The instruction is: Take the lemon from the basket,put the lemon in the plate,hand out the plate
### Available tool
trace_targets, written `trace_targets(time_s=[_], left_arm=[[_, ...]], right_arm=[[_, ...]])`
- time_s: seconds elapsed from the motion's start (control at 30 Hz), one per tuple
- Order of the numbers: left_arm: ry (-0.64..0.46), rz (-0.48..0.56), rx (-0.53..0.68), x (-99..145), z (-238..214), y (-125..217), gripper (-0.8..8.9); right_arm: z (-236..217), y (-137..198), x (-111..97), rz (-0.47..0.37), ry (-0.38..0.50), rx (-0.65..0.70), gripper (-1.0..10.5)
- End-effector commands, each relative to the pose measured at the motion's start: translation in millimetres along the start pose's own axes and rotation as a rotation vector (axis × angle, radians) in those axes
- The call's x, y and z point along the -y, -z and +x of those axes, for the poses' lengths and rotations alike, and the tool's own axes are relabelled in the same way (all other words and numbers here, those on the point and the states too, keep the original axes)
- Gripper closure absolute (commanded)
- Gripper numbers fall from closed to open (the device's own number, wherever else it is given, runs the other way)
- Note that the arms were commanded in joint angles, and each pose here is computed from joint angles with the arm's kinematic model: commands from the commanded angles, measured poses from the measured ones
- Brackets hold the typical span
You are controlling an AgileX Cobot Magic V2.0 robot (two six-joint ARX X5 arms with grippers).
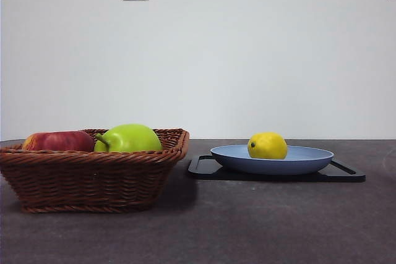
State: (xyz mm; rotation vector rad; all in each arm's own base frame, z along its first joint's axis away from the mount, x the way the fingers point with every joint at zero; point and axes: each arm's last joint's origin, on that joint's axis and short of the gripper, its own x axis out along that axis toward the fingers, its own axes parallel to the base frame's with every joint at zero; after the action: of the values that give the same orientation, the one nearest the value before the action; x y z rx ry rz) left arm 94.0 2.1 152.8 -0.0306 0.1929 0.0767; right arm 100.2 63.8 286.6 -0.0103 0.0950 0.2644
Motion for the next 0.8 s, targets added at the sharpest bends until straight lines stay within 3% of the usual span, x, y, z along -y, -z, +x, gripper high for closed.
trace_targets(time_s=[0.03, 0.13, 0.27, 0.33, 0.57, 0.8], left_arm=[[0.000, -0.009, 0.008, -0.1, 0.7, 1.1, 8.05], [0.000, -0.009, 0.008, -0.1, 0.7, 1.1, 8.05], [0.000, -0.009, 0.008, -0.1, 0.7, 1.0, 8.05], [0.000, -0.009, 0.008, -0.1, 0.7, 1.1, 8.05], [-0.001, -0.009, 0.008, -0.2, 0.7, 1.1, 8.05], [-0.001, -0.009, 0.008, -0.2, 0.7, 1.1, 8.05]], right_arm=[[-5.6, -1.4, 3.2, -0.053, 0.010, 0.007, 9.4], [-12.6, 4.9, 13.4, -0.049, 0.031, 0.010, 9.4], [-18.1, 22.8, 27.1, -0.012, -0.056, 0.032, 9.4], [-18.9, 33.7, 33.5, -0.004, -0.054, 0.031, 9.4], [-17.0, 80.2, 51.1, 0.054, 0.124, -0.007, 9.4], [-13.0, 111.0, 54.1, 0.061, 0.149, -0.036, 9.4]])
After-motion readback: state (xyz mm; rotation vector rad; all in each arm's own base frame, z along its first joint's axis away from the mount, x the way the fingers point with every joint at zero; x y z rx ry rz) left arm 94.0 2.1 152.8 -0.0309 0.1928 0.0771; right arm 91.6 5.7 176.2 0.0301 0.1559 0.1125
